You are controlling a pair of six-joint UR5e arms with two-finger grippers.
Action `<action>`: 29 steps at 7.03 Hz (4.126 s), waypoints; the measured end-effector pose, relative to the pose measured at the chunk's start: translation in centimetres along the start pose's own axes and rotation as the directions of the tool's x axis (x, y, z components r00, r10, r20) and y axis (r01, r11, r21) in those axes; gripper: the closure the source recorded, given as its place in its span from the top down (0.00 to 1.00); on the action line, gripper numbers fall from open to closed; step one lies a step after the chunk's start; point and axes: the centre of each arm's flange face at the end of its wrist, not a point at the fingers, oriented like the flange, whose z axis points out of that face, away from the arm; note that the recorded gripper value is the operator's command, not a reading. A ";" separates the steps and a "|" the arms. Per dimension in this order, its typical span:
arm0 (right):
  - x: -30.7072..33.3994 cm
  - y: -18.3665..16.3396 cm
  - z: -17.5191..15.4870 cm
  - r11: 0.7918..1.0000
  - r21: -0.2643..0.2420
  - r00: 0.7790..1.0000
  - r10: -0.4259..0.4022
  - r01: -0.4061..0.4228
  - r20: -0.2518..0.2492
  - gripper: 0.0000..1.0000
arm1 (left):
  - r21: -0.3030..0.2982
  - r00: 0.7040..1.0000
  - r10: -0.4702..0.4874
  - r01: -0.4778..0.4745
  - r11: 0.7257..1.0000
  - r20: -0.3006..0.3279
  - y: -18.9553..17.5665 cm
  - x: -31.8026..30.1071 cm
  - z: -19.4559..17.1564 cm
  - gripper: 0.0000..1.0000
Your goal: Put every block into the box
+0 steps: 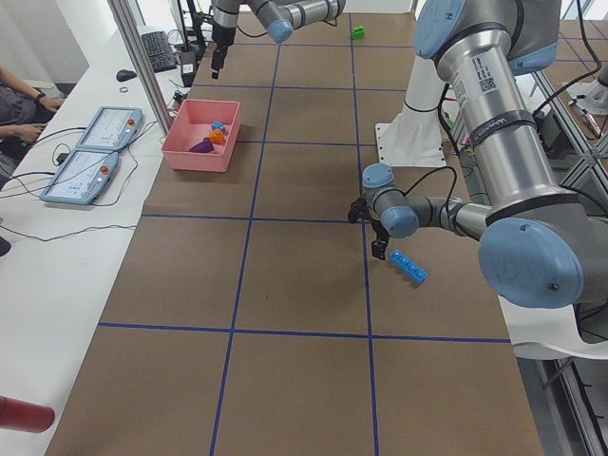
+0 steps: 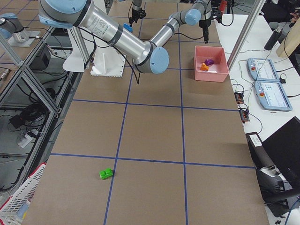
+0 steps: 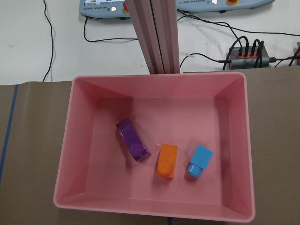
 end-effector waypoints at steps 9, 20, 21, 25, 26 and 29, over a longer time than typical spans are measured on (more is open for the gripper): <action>17.3 5.9 -5.3 0.946 -0.319 0.959 -0.039 -0.055 -0.282 1.00 | -0.073 0.998 0.014 -0.010 0.997 0.055 3.1 2.2 5.7 0.09; 48.0 12.8 -2.0 0.848 -0.497 0.912 -0.335 0.183 -0.237 0.99 | 0.006 0.942 -0.207 0.217 0.976 -0.263 -0.1 6.8 -10.6 0.00; 52.2 15.1 -0.3 0.846 -0.486 0.907 -0.360 0.219 -0.218 1.00 | 0.033 0.929 -0.214 0.234 0.972 -0.303 -1.3 6.7 -12.1 0.00; 66.4 26.3 2.4 0.773 -0.561 0.880 -0.450 0.297 -0.154 1.00 | 0.180 0.901 -0.269 0.343 0.922 -0.340 -14.2 8.9 -18.5 0.00; 69.0 28.8 2.5 0.752 -0.581 0.874 -0.466 0.310 -0.138 1.00 | 0.210 0.901 -0.286 0.364 0.907 -0.326 -18.8 10.1 -21.4 0.00; 77.9 37.0 3.6 0.712 -0.622 0.868 -0.487 0.326 -0.102 1.00 | 0.275 0.903 -0.296 0.384 0.881 -0.312 -26.3 11.4 -27.2 0.00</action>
